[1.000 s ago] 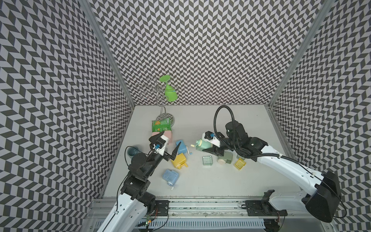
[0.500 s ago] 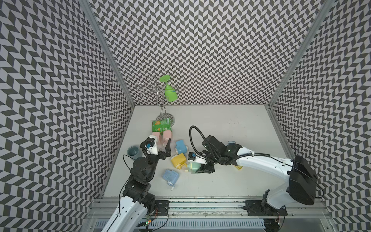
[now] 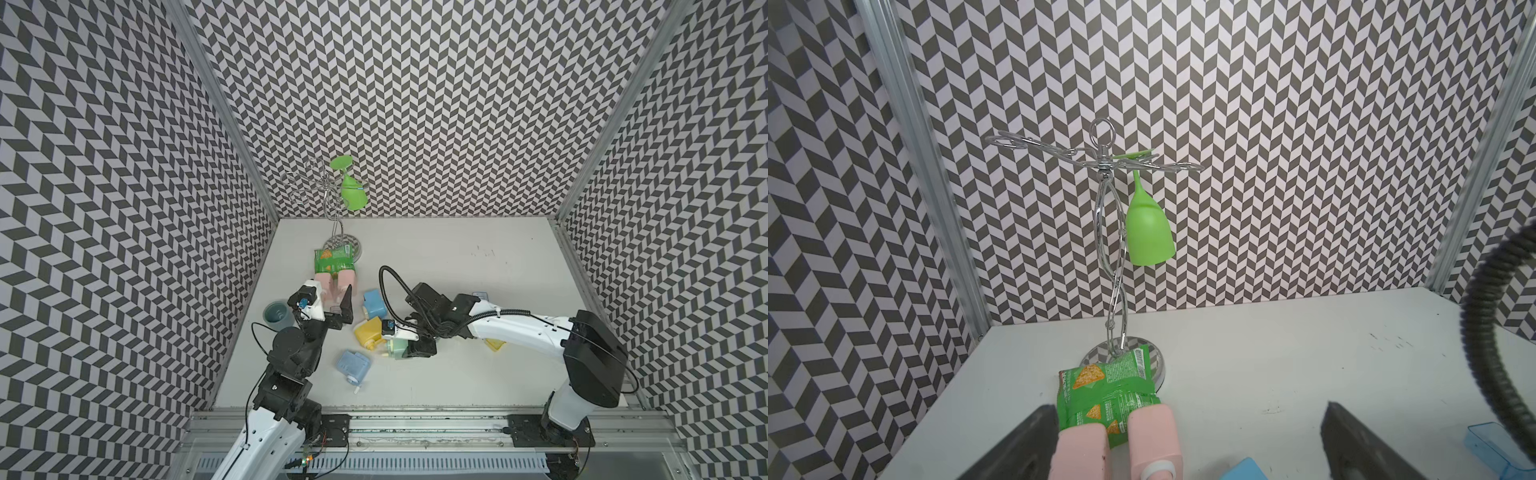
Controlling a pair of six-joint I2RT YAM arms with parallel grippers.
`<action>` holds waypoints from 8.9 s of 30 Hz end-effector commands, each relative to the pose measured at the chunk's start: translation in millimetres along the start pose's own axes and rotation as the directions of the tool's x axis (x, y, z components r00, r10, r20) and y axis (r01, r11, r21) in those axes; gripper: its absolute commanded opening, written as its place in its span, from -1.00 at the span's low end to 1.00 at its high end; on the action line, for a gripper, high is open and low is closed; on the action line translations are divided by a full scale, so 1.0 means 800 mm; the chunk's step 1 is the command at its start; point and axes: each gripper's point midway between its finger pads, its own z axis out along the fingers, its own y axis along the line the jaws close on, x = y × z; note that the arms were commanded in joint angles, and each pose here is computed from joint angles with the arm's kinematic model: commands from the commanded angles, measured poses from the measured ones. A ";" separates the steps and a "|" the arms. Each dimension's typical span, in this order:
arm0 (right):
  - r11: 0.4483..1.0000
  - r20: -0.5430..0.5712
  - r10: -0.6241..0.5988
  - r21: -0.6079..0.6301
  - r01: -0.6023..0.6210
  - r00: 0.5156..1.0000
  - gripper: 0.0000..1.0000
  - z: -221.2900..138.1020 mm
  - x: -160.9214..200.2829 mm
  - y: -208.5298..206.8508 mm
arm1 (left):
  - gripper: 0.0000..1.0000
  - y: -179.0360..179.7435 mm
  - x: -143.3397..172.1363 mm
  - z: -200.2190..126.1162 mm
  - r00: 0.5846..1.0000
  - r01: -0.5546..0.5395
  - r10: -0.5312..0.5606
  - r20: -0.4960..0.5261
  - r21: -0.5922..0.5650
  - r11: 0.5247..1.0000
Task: Put the tray back into the pencil sharpener
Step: Place the pencil sharpener at the center of the board, then pick up the container from the center of the board, then close the container of the pencil sharpener, then pick up the pencil sharpener from the center of the board.
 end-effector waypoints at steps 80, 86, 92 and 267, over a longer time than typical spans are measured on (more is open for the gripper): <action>0.077 0.399 0.895 0.307 -0.948 0.202 -0.16 -0.052 0.127 -0.069 | 1.00 -0.209 0.152 -0.072 0.755 -0.352 0.654 0.049 0.871 0.342; 0.074 0.404 0.891 0.325 -0.943 0.209 -0.26 -0.037 0.133 -0.077 | 1.00 -0.214 0.167 -0.065 0.720 -0.315 0.694 -0.005 0.889 0.333; 0.070 0.399 0.891 0.355 -0.932 0.218 -0.46 -0.026 0.139 -0.084 | 0.96 -0.224 0.173 -0.065 0.709 -0.285 0.705 -0.021 0.906 0.313; 0.235 0.594 0.767 0.094 -0.967 0.244 -0.32 -0.108 0.135 -0.029 | 0.75 -0.276 0.257 -0.080 0.649 0.003 0.713 -0.265 0.938 0.346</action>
